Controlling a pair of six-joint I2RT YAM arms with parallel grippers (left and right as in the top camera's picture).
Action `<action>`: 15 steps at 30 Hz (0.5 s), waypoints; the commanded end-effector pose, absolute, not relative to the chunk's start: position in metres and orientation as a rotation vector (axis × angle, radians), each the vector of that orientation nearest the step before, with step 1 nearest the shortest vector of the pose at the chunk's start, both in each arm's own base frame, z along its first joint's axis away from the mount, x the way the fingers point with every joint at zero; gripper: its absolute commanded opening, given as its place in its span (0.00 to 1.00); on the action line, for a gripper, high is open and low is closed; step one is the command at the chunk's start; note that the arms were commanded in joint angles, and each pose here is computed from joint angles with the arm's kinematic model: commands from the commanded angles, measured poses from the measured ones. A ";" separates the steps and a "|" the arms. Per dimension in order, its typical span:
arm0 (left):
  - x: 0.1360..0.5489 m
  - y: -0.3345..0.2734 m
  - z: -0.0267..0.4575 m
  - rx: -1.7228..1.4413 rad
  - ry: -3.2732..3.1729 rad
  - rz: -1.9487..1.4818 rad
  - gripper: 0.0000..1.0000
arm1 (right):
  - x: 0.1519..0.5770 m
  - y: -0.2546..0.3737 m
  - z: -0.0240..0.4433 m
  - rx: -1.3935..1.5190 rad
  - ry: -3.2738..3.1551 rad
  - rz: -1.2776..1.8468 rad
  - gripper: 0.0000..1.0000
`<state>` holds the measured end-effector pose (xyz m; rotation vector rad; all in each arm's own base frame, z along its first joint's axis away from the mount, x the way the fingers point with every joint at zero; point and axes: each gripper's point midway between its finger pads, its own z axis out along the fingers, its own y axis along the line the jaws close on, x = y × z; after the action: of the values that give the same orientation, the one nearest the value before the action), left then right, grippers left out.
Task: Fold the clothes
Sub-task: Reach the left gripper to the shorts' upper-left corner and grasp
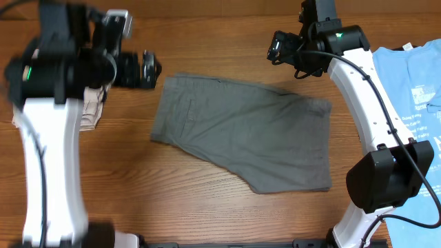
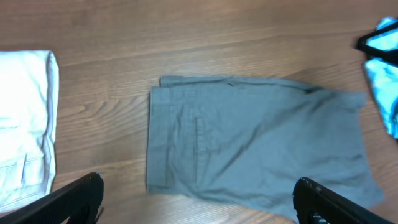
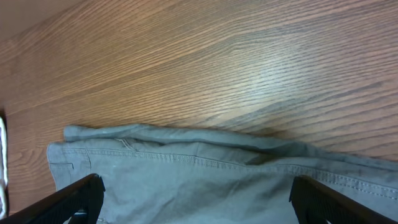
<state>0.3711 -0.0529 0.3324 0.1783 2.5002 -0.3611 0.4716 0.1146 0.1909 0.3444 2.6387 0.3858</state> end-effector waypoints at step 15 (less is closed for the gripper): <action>0.451 -0.059 0.132 0.159 2.981 -0.463 0.99 | 0.474 0.115 0.195 0.338 2.623 0.382 1.00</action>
<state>0.4453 -0.0534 0.1590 0.1307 2.9292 -0.4322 0.4716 0.1146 0.1909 0.3439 2.6387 0.3857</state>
